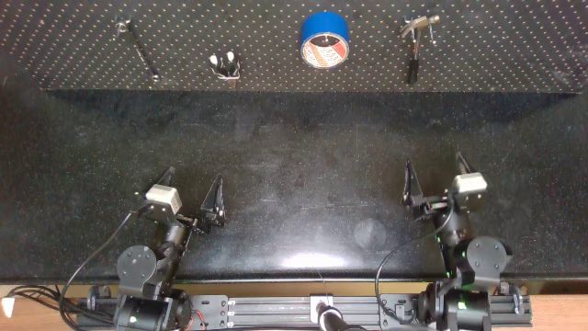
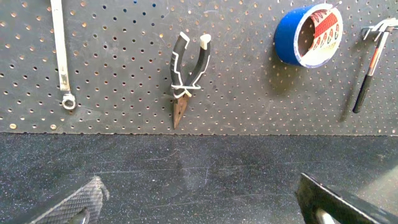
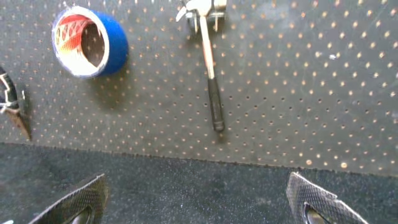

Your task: Place Tools Onto Pegboard

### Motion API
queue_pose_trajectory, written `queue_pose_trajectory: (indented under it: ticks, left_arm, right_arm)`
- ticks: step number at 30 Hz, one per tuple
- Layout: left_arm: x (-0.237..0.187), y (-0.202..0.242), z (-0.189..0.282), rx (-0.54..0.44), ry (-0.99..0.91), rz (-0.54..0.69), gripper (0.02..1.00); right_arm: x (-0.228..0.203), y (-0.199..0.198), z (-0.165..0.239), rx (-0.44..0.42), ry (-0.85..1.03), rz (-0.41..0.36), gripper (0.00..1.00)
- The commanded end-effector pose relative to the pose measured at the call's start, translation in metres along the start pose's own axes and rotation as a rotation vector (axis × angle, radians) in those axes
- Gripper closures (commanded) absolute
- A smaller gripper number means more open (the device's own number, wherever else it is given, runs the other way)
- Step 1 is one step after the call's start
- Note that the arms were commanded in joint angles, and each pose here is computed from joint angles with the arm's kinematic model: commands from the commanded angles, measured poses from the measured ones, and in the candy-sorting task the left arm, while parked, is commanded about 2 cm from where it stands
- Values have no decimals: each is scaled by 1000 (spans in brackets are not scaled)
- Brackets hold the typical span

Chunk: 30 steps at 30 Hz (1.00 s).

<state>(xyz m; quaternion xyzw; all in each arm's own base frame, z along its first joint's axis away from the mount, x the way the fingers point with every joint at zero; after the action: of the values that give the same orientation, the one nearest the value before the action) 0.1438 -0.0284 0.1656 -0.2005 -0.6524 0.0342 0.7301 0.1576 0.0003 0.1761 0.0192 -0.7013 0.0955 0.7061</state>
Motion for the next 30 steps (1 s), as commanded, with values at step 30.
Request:
queue_pose_trajectory:
  ticks: [30]
  left_arm:
    - [-1,-2,0,-19,3,-17,23]
  right_arm:
    - [-8,5,12,17,34,-41,51]
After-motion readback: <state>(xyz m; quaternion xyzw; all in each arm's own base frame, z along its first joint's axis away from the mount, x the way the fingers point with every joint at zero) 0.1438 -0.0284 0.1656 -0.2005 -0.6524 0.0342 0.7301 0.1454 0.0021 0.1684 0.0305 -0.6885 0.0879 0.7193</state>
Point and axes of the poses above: each gripper's point midway between its finger pads, its own z axis back along the fingers, its own y axis along the line the jaws close on, x = y × z, the point moved 10 cm from there along z, back along the fingers, and after that the axes turned 8 degrees about z, right-handed, at the moved point
